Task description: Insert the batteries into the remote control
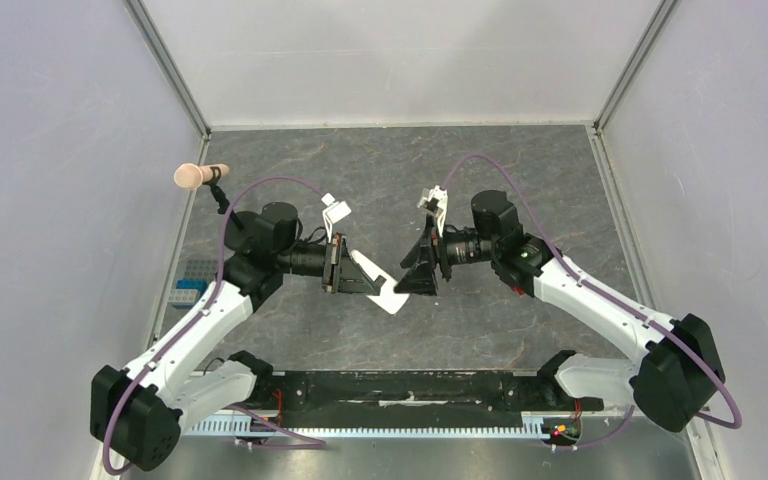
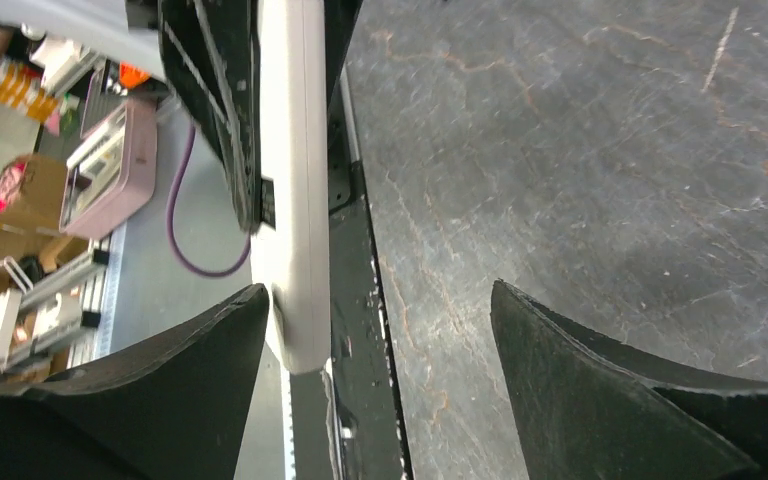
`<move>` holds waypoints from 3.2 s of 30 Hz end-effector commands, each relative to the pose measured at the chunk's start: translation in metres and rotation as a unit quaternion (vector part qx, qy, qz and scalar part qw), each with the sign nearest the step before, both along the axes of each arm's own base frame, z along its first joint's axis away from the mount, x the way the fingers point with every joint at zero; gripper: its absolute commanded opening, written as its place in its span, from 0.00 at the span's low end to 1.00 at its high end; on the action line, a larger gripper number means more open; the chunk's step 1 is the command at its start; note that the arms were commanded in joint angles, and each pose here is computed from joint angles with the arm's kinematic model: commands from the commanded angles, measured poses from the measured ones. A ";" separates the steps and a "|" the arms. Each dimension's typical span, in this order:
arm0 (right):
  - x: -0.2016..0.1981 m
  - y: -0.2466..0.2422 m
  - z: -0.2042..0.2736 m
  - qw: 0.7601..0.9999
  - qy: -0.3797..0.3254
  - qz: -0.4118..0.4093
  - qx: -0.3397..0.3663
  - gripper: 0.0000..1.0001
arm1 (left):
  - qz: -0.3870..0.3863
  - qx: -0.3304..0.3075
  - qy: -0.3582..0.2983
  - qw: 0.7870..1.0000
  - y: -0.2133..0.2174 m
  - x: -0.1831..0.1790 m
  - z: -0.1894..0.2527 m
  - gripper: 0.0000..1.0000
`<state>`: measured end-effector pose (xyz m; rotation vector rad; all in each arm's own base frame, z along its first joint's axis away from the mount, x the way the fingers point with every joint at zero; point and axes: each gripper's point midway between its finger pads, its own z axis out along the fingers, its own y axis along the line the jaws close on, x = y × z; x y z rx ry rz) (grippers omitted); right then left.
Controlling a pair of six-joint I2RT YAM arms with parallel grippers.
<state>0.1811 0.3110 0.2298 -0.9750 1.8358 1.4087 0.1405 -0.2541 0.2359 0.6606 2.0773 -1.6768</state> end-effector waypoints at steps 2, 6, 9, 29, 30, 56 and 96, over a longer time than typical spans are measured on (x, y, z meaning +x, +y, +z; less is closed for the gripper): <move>-0.024 -0.003 0.001 0.997 -0.023 0.078 0.009 0.85 | -0.047 -0.005 -0.073 0.996 0.002 -0.006 0.019 0.02; -0.028 0.000 0.001 0.996 -0.026 0.084 0.014 0.85 | -0.054 -0.005 -0.068 0.996 0.001 -0.007 0.016 0.02; -0.027 0.005 -0.003 0.996 -0.019 0.085 0.010 0.82 | -0.056 -0.005 -0.068 0.996 0.001 -0.008 0.016 0.02; -0.024 0.029 -0.001 0.994 0.040 0.092 0.040 0.19 | -0.048 0.001 -0.059 0.997 0.000 -0.007 0.013 0.21; -0.024 0.029 -0.001 0.994 0.042 0.091 0.042 0.15 | -0.045 0.002 -0.060 0.997 0.000 -0.006 0.014 0.27; 0.138 -0.171 -0.115 0.726 -0.078 -0.506 -0.460 0.00 | 0.474 0.220 -0.120 0.844 0.123 0.100 0.015 0.78; 0.126 -0.128 -0.163 0.800 -0.012 -0.425 -0.423 0.49 | 0.468 0.192 -0.115 0.855 0.133 0.064 0.036 0.78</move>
